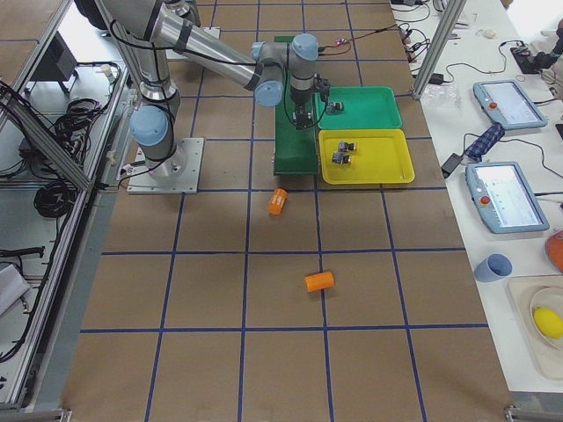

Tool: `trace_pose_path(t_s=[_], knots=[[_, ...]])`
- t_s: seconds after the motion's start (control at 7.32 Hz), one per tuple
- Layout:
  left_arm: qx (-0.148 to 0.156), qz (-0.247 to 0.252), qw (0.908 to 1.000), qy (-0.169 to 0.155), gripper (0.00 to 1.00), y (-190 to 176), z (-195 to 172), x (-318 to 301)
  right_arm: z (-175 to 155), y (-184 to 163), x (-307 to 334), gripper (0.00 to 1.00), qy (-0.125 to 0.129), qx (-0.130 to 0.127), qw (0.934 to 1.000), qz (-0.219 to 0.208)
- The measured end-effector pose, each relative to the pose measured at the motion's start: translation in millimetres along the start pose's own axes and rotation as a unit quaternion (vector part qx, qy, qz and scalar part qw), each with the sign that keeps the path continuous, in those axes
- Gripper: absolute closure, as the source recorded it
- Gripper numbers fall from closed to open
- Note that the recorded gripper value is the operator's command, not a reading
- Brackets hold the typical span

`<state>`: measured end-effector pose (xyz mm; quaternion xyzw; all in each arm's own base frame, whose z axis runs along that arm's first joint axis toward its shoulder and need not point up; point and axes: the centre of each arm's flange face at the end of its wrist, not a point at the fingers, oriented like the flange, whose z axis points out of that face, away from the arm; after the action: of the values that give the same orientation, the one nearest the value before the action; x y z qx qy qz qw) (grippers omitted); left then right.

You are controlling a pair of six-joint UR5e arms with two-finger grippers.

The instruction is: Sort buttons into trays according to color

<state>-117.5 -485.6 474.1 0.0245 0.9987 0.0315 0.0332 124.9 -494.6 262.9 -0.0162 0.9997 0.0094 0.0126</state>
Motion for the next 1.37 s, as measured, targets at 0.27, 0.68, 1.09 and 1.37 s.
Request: trace_pose_path(t_s=[0.27,0.68,1.09,1.37], knots=[[0.0,0.0,1.0,0.0,0.0,0,0,0,8,2,0,0.0,0.001,-0.008,1.0,-0.001],[0.0,0.0,1.0,0.0,0.0,0,0,0,18,-3,1,0.47,0.003,-0.007,1.0,0.004],[-0.001,0.0,1.0,0.0,0.0,0,0,0,21,-8,2,0.88,0.007,0.001,1.0,0.006],[-0.001,0.0,1.0,0.0,0.0,0,1,0,20,-9,2,0.9,0.008,0.003,0.9999,0.009]])
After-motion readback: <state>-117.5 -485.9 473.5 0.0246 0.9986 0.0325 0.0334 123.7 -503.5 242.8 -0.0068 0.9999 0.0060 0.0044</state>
